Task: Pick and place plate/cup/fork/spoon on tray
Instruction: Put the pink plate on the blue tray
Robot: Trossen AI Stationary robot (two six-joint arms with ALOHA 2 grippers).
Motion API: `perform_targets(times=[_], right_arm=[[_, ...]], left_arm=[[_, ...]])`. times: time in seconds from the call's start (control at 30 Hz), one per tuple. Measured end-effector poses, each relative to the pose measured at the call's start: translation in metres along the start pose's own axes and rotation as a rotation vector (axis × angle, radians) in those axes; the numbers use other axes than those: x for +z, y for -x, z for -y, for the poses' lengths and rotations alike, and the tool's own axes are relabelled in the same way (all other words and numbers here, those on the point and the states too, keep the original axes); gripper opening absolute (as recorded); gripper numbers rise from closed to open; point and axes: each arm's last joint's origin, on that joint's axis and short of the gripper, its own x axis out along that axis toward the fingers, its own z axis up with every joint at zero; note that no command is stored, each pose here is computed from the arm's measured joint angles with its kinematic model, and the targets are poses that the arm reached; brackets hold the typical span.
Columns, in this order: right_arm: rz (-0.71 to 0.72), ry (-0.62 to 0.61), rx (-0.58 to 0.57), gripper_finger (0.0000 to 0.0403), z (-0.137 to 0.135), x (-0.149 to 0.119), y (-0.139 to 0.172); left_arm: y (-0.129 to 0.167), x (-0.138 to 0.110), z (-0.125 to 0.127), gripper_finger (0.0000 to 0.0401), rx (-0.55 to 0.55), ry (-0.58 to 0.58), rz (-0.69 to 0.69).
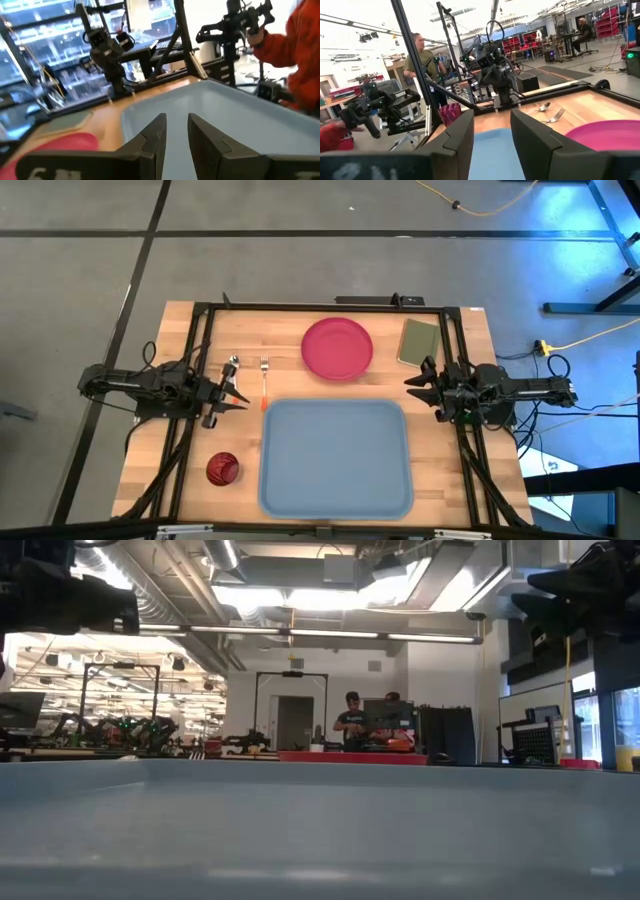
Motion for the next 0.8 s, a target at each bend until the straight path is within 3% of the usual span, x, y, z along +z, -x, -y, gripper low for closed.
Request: perform_targets(times=[0.33, 0.47, 0.63, 0.8], right_arm=[[-0.01, 0.045, -0.003, 0.0134, 0.0, -0.001, 0.0], [-0.01, 0.055, -0.003, 0.0134, 0.0, -0.001, 0.0], [-0.014, 0.069, -0.004, 0.0134, 0.0, -0.001, 0.0], [0.097, 0.031, -0.021, 0.0134, -0.001, 0.008, 0.0]], left_arm=[[0.0, 0.004, -0.002, 0.0073, 0.056, 0.003, 0.036], [0.002, 0.019, -0.006, 0.0073, 0.092, 0.134, 0.191], [0.008, 0.038, -0.01, 0.0073, 0.138, 0.122, 0.401], [0.015, 0.048, -0.016, 0.0073, 0.313, 0.194, 0.518]])
